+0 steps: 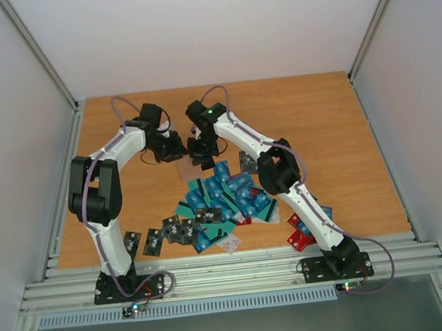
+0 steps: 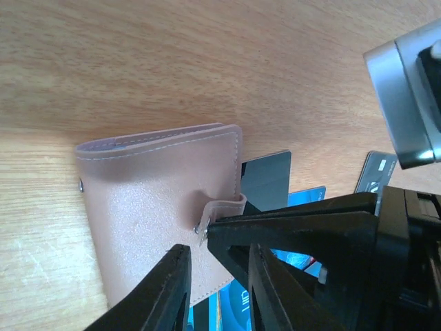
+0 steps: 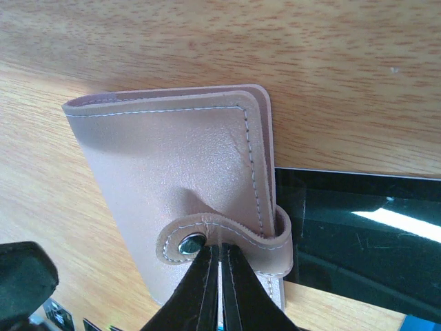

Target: Put the credit cards into the card holder

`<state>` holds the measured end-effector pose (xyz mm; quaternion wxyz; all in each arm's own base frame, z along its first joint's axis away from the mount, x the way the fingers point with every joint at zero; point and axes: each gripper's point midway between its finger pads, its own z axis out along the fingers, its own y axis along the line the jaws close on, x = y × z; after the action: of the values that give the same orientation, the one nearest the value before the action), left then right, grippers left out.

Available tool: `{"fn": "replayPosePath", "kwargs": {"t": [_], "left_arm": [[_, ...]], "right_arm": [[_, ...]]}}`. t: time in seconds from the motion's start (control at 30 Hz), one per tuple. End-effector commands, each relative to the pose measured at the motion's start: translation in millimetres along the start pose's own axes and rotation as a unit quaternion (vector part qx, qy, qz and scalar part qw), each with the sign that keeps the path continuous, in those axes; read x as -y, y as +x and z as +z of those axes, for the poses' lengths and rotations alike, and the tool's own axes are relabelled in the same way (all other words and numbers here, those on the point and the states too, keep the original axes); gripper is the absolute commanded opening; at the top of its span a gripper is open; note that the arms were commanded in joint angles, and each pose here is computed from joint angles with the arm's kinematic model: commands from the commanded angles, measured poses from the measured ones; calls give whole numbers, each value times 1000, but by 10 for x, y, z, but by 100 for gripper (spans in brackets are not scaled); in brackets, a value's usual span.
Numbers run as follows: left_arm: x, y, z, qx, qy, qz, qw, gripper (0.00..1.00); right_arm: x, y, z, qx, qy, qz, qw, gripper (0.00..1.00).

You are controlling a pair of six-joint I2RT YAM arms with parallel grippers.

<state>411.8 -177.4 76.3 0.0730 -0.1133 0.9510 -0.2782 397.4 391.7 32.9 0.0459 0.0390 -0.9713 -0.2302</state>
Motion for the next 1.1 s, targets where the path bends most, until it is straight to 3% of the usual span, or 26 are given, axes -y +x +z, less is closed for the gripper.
{"fn": "replayPosePath", "kwargs": {"t": [0.0, 0.57, 0.8, 1.07], "left_arm": [[1, -32, 85, 2, 0, 3, 1000, 24], [-17, 82, 329, -31, -3, 18, 999, 17], [-62, 114, 383, -36, -26, 26, 999, 10], [-74, 83, 408, -33, -30, 30, 999, 11]], "right_arm": [[364, 412, 450, -84, 70, 24, 994, 5], [350, 392, 417, -81, 63, 24, 994, 5], [348, 385, 409, -80, 61, 23, 995, 5], [357, 392, 403, -81, 63, 22, 994, 4]]}}
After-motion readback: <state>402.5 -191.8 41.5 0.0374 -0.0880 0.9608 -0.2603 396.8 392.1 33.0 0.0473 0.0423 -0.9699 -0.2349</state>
